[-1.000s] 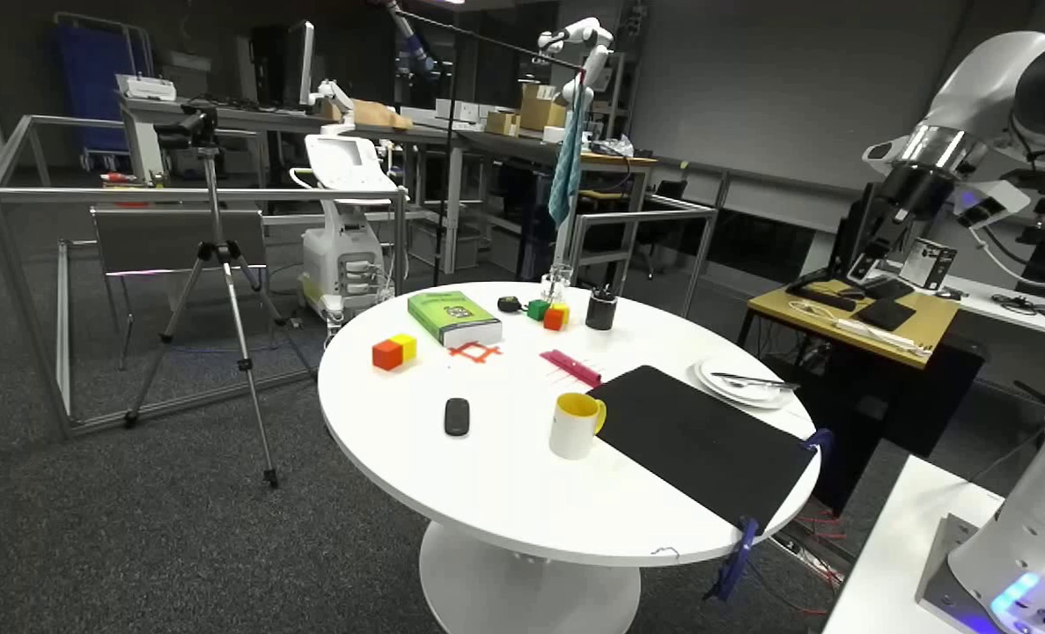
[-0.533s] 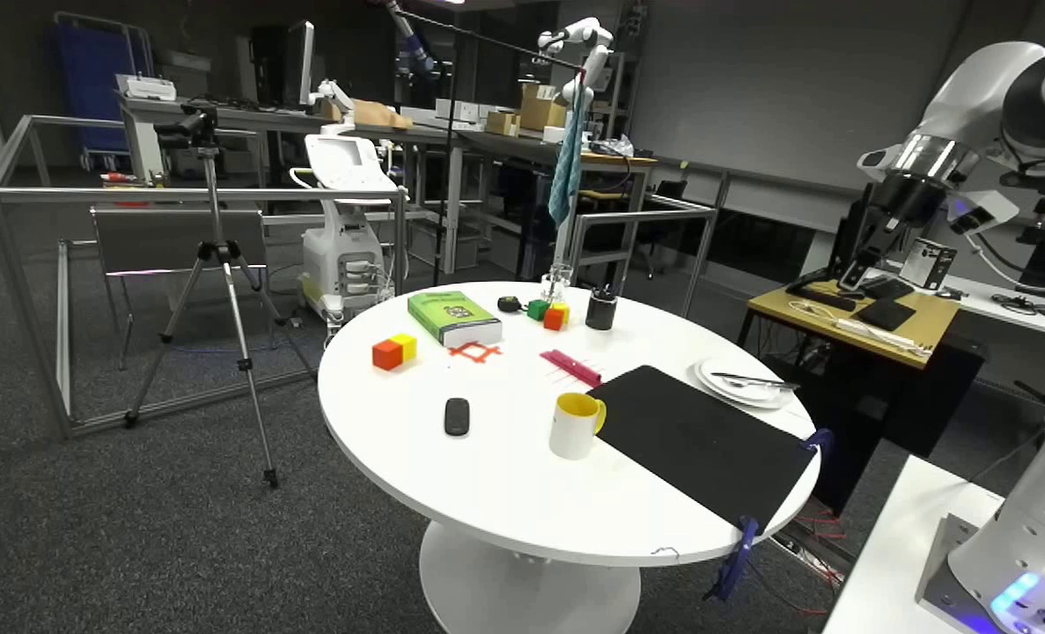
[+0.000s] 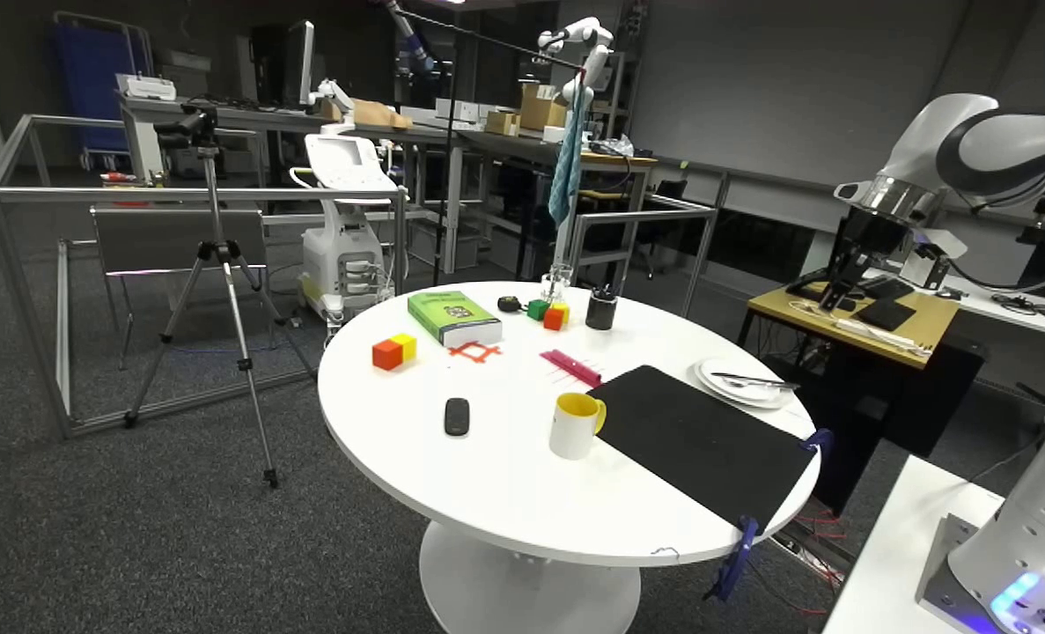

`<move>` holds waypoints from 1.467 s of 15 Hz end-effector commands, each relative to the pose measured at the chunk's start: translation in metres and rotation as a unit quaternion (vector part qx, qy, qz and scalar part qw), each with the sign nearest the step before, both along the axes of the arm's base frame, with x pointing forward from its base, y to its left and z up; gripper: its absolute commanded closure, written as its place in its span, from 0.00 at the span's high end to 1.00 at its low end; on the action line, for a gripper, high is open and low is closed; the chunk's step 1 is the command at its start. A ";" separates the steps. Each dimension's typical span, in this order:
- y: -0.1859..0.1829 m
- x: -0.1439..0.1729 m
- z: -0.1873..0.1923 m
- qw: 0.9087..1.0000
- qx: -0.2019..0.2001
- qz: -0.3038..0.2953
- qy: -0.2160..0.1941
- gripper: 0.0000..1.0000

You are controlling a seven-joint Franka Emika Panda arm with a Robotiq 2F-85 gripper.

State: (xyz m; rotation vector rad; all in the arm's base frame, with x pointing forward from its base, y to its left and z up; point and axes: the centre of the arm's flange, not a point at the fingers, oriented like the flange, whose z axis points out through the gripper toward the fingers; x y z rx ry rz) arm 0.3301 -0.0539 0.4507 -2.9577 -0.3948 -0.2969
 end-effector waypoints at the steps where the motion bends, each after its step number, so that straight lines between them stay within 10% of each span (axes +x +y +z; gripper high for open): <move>1: -0.044 0.020 -0.015 0.999 -0.022 0.024 -0.001 1.00; 22: -0.162 0.056 -0.035 0.996 -0.054 0.067 0.001 1.00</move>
